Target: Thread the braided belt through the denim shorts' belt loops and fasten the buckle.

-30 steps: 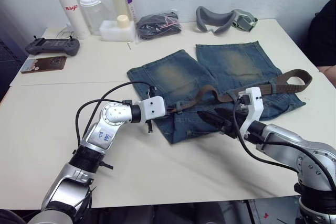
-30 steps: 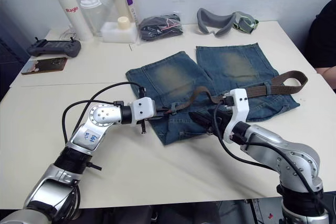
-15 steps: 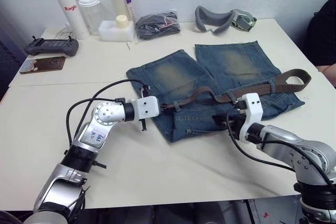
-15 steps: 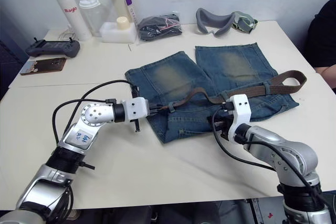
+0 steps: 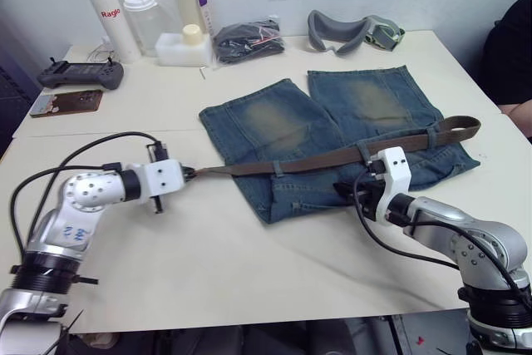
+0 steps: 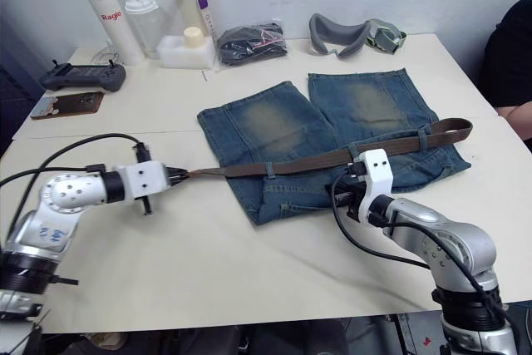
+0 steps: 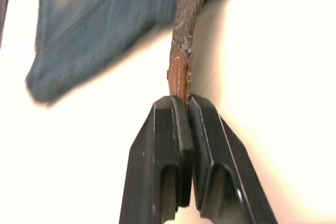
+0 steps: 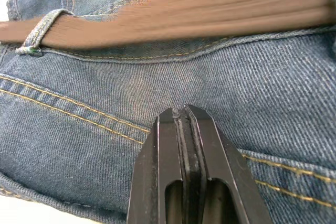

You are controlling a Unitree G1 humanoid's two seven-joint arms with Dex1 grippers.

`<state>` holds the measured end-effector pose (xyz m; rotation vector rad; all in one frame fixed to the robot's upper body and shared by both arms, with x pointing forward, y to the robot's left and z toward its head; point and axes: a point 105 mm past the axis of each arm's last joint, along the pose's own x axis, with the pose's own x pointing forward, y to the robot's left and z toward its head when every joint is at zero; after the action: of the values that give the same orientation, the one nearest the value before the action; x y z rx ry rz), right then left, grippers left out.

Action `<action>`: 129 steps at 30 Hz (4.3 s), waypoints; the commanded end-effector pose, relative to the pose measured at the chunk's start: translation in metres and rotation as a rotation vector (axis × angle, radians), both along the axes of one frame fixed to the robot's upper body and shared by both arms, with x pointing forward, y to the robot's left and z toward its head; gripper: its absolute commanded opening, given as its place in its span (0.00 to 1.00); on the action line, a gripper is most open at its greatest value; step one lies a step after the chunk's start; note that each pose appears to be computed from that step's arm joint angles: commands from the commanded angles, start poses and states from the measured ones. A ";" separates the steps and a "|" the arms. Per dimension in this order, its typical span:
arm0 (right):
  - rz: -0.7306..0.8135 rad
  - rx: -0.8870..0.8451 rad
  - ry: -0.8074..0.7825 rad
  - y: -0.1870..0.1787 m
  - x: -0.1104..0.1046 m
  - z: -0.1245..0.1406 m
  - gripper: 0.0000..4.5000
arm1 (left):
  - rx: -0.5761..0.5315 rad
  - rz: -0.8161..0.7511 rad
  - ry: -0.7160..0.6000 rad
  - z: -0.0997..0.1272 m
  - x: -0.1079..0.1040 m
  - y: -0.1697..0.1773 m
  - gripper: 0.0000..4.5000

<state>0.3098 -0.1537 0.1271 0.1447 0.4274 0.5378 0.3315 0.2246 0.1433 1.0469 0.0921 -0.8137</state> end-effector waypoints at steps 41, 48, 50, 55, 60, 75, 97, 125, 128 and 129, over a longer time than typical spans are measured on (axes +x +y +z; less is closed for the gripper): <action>0.219 0.052 -0.017 0.029 0.000 0.016 0.15 | -0.209 0.449 0.121 0.012 -0.038 0.120 0.33; 0.307 0.068 -0.113 0.007 -0.012 0.056 0.88 | -0.550 0.110 0.183 0.055 -0.038 0.044 1.00; 0.352 0.039 -0.130 -0.001 -0.021 0.064 0.99 | -0.603 -0.047 0.236 0.064 -0.043 0.008 1.00; 0.433 -0.072 -0.168 -0.012 -0.037 0.071 0.99 | -0.627 -0.269 0.350 0.070 -0.041 -0.059 1.00; 0.446 -0.199 -0.172 -0.025 -0.047 0.067 0.99 | -0.533 -0.426 0.370 0.058 -0.034 -0.123 1.00; 0.260 -0.435 -0.233 -0.062 -0.077 0.071 1.00 | -0.276 -0.507 0.455 -0.020 -0.018 -0.206 0.82; 0.245 -0.389 -0.318 -0.059 -0.030 0.080 1.00 | -0.437 0.011 0.319 0.020 0.039 -0.019 0.00; 0.092 -0.087 -0.359 -0.053 0.073 0.093 1.00 | -1.040 0.341 0.434 0.069 0.077 0.022 0.99; 0.101 -0.094 -0.356 -0.051 0.077 0.089 1.00 | -0.969 0.362 0.466 0.051 0.084 0.015 0.99; 0.101 -0.092 -0.356 -0.051 0.079 0.089 1.00 | -0.964 0.367 0.474 0.047 0.085 0.014 0.99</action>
<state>0.3864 -0.2063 0.2020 -0.0391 0.1638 0.6185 0.4132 0.2376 0.1799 -0.1264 0.2833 -0.6308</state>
